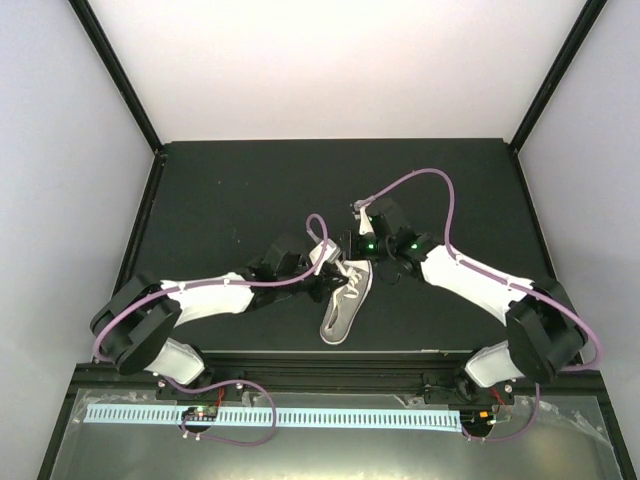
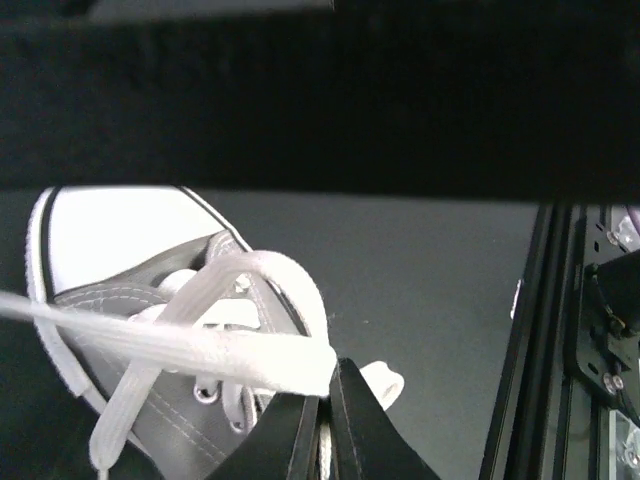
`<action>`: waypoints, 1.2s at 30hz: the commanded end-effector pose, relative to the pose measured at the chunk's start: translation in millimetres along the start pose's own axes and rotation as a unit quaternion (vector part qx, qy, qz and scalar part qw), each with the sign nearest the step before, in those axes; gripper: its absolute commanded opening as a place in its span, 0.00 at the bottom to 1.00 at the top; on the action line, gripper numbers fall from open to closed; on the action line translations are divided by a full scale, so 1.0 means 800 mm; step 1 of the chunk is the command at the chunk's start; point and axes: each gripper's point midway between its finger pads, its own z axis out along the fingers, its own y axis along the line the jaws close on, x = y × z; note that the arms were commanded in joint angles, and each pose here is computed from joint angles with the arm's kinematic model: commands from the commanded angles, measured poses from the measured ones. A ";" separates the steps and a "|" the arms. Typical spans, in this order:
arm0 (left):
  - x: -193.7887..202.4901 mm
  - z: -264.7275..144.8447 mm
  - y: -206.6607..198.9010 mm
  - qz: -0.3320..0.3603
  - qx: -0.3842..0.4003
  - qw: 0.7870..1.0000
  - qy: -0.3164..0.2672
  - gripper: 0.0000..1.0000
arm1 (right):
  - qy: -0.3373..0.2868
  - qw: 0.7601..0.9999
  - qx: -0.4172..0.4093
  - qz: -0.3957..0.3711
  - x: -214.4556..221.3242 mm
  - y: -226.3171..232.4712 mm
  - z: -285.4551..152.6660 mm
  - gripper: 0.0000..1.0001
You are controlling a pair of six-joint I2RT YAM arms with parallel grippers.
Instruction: Tie the shoes
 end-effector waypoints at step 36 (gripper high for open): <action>-0.032 -0.013 -0.003 -0.034 -0.001 0.996 -0.079 0.02 | -0.073 0.983 -0.121 -0.115 0.072 -0.031 -0.016 0.42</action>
